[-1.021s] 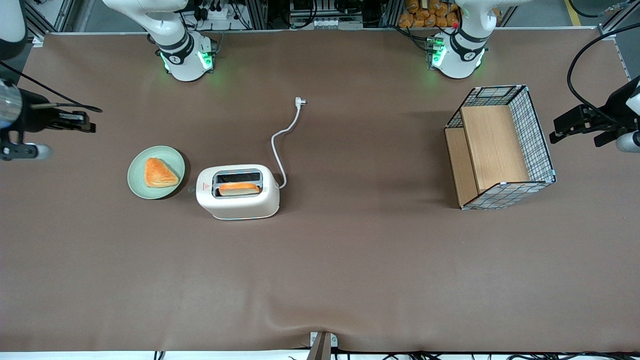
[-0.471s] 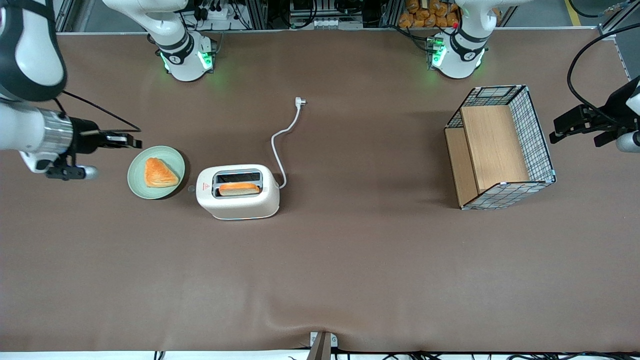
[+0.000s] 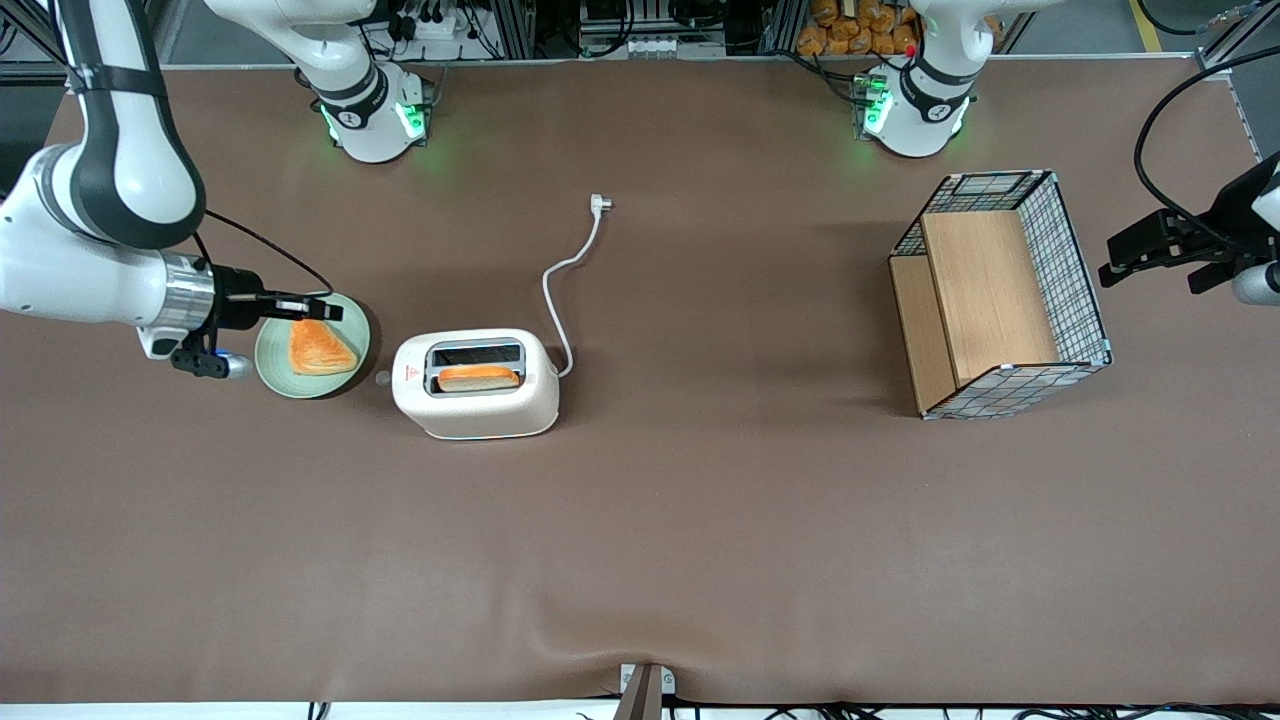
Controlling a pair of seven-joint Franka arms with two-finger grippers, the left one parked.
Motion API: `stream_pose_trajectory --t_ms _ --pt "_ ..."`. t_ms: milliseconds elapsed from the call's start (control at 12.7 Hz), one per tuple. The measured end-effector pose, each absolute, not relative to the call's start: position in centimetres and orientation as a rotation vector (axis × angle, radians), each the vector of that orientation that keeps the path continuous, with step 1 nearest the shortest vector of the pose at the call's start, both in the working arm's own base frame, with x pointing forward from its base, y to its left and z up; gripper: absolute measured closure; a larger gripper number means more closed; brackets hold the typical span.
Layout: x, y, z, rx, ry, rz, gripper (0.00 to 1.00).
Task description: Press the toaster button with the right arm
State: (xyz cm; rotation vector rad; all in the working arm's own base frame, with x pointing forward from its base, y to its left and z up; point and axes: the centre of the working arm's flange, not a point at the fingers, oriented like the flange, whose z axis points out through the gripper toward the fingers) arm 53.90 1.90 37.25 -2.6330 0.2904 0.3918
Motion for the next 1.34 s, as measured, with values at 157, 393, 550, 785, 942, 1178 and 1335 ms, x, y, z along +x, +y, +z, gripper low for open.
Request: stream_pose_trajectory --t_ms 157,393,550,785,942,1178,1335 --pt "54.7 1.9 36.1 -2.632 0.270 0.384 0.99" --pt "56.7 3.1 34.2 -2.643 0.222 0.367 0.99" --pt "57.8 3.8 32.6 -2.614 0.179 0.359 0.99" --pt "58.7 3.5 30.7 -2.577 0.091 0.338 0.99" --pt "59.0 3.0 30.5 -2.564 0.086 0.326 0.99" --pt "59.2 3.0 30.0 -2.537 0.106 0.323 0.99" --pt "59.3 3.0 29.9 -2.538 0.110 0.314 0.99"
